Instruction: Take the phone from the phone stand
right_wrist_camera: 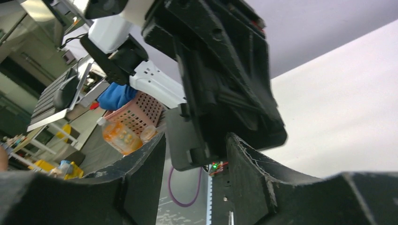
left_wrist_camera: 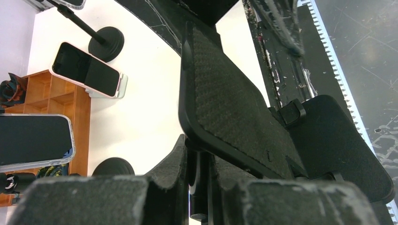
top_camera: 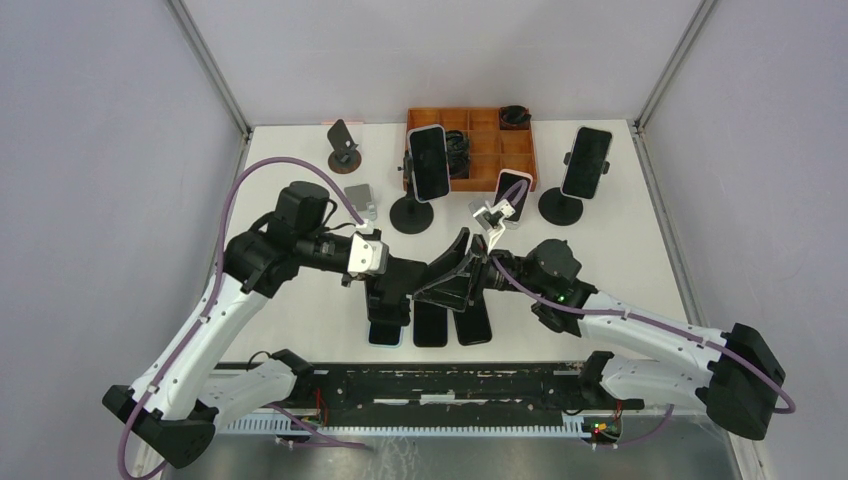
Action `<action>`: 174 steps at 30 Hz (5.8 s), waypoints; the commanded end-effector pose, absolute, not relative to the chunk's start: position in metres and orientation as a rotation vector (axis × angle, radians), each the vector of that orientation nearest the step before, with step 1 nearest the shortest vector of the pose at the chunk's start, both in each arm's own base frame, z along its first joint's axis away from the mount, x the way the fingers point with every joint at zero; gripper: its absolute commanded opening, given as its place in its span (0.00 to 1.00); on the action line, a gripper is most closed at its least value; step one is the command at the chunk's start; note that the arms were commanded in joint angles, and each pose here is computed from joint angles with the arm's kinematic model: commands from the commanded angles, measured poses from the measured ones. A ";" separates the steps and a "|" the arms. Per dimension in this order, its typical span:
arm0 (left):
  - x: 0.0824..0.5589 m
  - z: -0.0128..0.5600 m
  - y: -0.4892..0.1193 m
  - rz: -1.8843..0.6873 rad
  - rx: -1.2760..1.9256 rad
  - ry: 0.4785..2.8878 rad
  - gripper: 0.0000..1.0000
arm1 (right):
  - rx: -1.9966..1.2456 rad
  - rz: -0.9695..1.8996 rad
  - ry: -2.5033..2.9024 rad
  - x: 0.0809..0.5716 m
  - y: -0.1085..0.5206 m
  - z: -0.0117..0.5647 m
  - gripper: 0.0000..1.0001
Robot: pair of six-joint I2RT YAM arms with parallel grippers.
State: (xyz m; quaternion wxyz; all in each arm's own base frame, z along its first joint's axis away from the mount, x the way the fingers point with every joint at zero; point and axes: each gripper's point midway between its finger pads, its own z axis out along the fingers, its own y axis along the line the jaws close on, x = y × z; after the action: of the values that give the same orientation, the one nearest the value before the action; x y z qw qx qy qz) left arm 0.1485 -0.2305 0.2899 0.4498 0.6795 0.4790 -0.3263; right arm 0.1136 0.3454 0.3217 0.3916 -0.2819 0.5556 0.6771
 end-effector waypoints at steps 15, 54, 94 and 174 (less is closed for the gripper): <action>0.153 0.314 -0.231 -0.689 1.697 1.032 0.02 | -0.741 1.951 1.192 0.080 0.347 0.376 0.00; 0.141 0.266 -0.225 -0.982 1.691 1.530 0.78 | -1.030 1.171 1.481 0.146 0.354 0.288 0.00; 0.305 0.159 -0.067 -0.639 1.535 2.074 0.02 | -0.438 0.920 1.891 0.228 0.227 0.212 0.92; 0.296 0.320 -0.101 -0.610 0.898 1.918 0.99 | -0.120 0.578 1.907 0.430 0.162 0.071 0.61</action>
State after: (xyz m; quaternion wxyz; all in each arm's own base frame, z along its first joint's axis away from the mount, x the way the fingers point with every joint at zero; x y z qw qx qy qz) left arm 0.3101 -0.0939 0.3285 0.4713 0.3516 0.7788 -0.2186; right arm 0.4180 0.1745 0.0690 0.5196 -0.0787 0.8030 0.2812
